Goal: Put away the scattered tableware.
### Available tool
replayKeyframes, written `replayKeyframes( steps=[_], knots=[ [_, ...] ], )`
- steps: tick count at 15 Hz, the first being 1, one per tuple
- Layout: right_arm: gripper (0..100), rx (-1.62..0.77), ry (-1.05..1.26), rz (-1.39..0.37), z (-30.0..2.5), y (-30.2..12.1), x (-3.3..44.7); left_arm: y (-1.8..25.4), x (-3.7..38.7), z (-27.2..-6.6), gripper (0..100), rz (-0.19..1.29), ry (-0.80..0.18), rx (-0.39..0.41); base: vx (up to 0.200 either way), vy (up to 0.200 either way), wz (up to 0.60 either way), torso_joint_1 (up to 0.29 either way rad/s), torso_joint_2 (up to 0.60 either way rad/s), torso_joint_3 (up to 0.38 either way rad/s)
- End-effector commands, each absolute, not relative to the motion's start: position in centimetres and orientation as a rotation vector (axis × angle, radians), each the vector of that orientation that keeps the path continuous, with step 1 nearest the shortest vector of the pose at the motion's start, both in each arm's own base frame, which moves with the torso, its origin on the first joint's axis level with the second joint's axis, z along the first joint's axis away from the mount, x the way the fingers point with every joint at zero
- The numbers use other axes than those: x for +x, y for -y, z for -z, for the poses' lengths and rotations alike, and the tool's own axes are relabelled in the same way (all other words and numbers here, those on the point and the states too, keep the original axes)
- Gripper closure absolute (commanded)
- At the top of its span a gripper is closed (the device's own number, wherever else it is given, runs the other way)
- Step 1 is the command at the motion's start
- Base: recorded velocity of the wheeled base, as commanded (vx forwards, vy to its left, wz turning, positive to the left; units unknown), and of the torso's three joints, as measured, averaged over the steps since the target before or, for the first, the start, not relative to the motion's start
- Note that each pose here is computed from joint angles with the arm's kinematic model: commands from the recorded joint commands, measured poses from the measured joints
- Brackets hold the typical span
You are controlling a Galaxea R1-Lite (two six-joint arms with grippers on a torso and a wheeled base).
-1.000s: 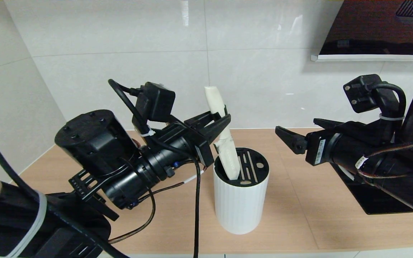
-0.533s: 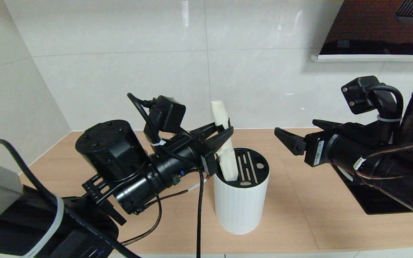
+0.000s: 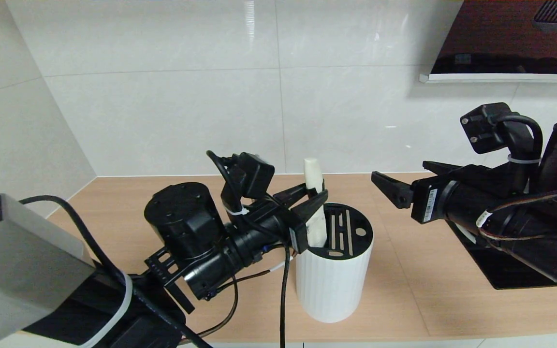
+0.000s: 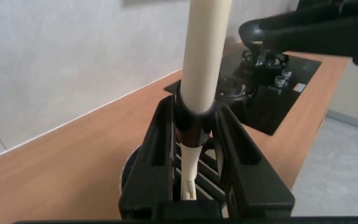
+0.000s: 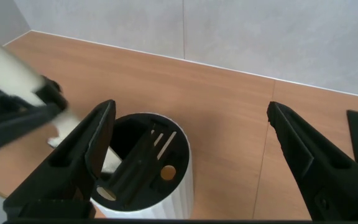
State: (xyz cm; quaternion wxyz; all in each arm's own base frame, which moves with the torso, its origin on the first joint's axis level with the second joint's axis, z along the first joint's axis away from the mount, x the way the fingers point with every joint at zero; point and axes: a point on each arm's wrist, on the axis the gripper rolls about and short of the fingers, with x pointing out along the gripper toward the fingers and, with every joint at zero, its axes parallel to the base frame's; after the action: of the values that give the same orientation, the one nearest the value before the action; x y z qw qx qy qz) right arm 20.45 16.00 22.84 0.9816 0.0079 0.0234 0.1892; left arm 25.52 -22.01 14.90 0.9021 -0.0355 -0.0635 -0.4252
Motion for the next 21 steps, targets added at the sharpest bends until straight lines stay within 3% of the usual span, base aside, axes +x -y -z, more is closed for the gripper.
replayKeyframes(
  steps=[1, 11, 12, 21],
  knots=[
    [0, 0.011, -0.053, -0.381, -22.6, -16.1, 20.6, 22.5, 26.0, -13.4, 100, 0.88, 0.088, -0.062, 0.0, 0.0, 0.0, 0.0, 0.0, 0.0],
    [0, 0.01, -0.054, -0.378, -22.6, -16.1, 20.6, 22.9, 26.2, -12.6, 100, 0.883, 0.078, -0.062, 0.0, 0.0, 0.0, 0.0, 0.0, 0.0],
    [0, 0.01, -0.054, -0.378, -22.6, -16.1, 20.6, 23.0, 26.1, -12.9, 0, 0.873, 0.103, -0.075, 0.0, 0.0, 0.0, 0.0, 0.0, 0.0],
    [0, 0.01, -0.056, -0.376, -22.6, -16.1, 20.6, 21.8, 24.8, -14.3, 0, 0.814, 0.143, -0.088, 0.0, 0.0, 0.0, 0.0, 0.0, 0.0]
  ],
)
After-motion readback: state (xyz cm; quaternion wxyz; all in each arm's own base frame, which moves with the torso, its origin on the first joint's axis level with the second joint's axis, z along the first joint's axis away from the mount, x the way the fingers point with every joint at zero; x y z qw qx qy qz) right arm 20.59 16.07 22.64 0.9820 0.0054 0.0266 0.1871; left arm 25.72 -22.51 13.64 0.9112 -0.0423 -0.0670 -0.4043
